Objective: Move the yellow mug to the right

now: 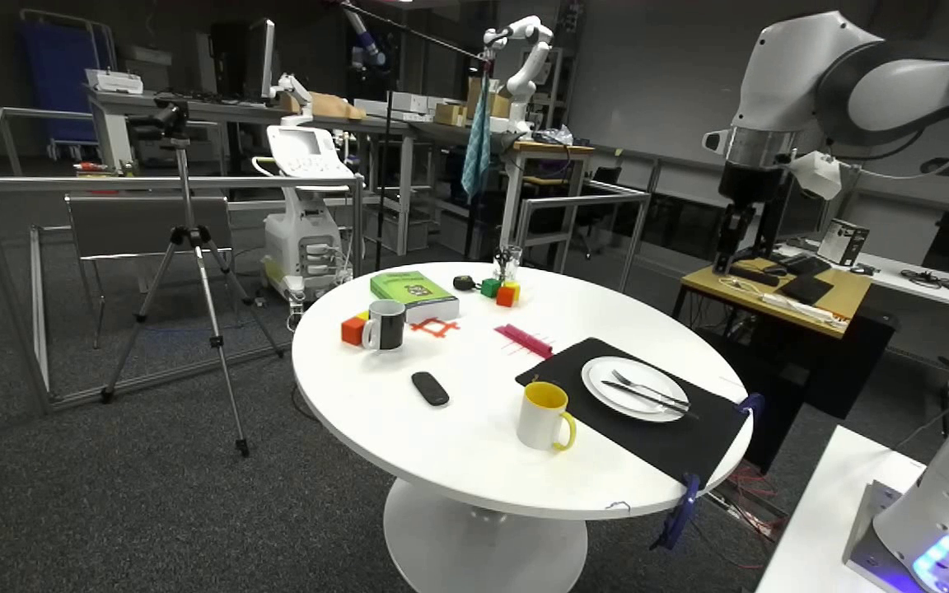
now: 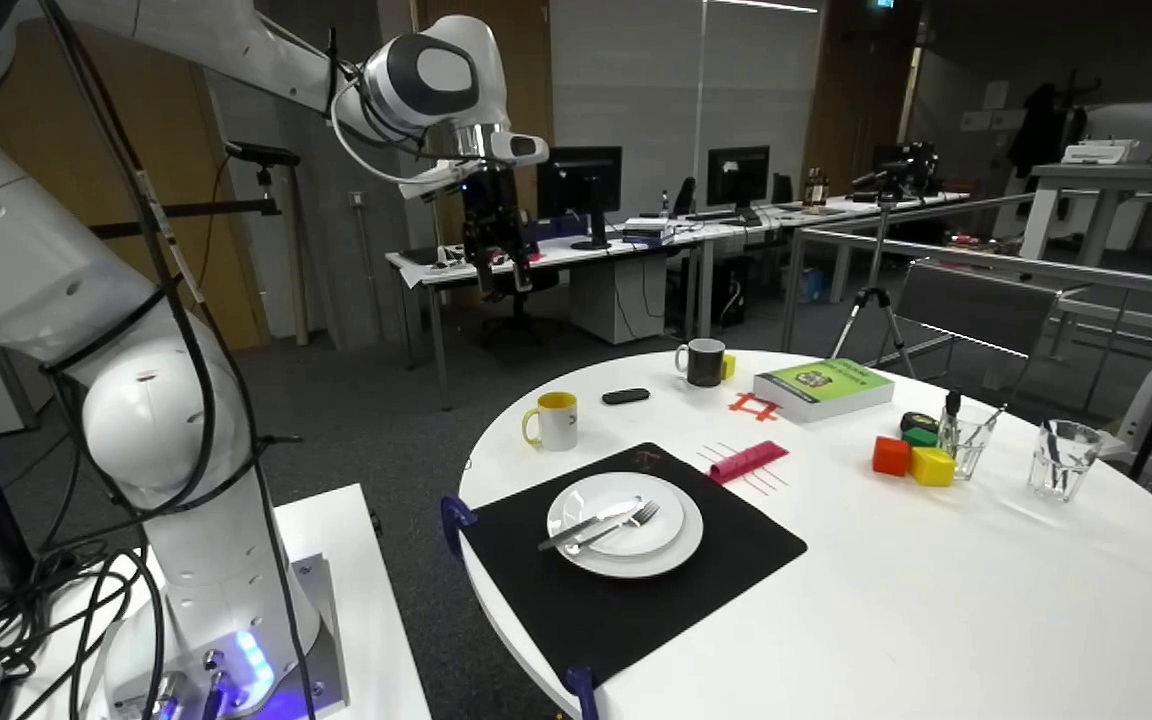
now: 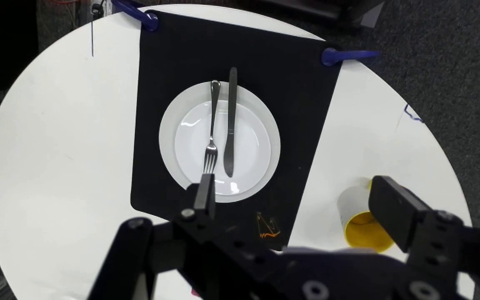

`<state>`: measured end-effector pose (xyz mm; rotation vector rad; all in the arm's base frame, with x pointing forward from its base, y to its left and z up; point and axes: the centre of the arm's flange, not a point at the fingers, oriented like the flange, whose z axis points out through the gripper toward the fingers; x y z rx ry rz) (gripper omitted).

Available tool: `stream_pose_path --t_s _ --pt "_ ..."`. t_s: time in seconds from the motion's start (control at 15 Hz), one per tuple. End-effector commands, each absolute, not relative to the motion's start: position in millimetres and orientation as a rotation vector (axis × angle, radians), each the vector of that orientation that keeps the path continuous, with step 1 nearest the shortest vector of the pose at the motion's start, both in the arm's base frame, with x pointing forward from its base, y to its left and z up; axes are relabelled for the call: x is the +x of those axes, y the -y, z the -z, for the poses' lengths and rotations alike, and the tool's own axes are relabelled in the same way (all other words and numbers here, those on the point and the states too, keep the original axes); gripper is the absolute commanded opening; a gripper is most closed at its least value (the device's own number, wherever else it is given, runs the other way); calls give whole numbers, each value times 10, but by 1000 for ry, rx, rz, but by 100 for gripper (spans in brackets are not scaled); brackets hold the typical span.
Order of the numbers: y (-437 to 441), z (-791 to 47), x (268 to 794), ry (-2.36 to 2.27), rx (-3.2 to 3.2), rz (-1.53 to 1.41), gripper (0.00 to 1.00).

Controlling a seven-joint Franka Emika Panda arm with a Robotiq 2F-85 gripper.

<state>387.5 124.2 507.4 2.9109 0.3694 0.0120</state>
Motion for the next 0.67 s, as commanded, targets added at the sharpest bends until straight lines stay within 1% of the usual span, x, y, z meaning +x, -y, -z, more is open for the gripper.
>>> stream_pose_path --t_s 0.0,0.6 --pt "-1505 -5047 4132 -422 2900 12 100" --pt "-1983 -4776 4383 -502 2893 96 100"
